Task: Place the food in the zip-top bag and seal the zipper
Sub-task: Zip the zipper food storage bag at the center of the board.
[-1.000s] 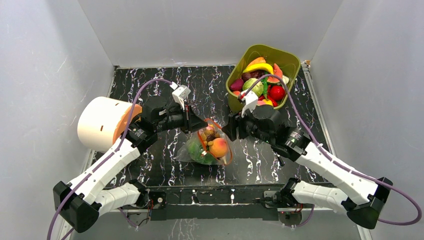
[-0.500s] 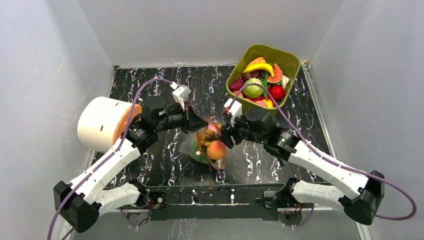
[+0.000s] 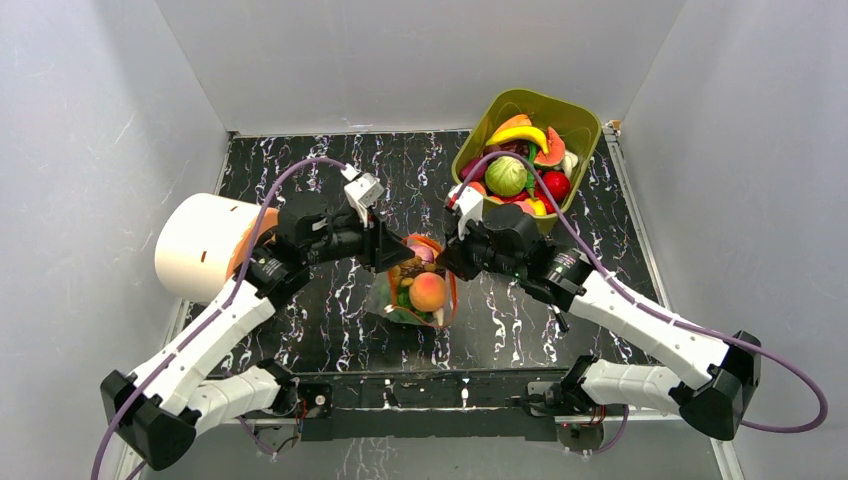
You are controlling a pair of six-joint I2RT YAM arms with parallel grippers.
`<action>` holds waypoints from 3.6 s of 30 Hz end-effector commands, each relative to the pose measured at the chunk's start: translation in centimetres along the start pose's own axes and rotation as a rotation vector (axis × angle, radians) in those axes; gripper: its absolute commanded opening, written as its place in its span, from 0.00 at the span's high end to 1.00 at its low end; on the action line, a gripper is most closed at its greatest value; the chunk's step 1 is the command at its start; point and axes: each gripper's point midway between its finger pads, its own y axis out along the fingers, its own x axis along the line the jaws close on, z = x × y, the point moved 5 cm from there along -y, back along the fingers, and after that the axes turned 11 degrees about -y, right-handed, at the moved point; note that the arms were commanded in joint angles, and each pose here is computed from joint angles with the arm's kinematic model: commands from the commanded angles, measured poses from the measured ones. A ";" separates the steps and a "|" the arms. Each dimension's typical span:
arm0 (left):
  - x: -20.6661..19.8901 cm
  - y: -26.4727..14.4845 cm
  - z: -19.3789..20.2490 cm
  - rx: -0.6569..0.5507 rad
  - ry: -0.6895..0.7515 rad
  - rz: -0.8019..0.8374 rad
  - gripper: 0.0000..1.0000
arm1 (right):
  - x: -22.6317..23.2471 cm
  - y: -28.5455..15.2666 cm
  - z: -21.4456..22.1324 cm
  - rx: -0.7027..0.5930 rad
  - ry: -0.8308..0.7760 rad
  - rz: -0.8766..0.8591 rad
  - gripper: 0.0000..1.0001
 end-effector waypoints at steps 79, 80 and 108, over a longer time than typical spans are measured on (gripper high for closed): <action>1.8 2.1 8.9 -0.187 0.609 0.203 0.44 | -6.9 -1.2 -0.6 -0.041 0.576 0.166 1.00; 1.6 2.1 8.9 -0.192 0.610 0.202 0.44 | -6.9 -1.2 -0.6 -0.040 0.577 0.168 1.00; 0.7 3.2 10.4 -0.257 0.808 0.144 0.44 | -7.5 -1.3 -1.0 -0.051 0.587 0.185 1.00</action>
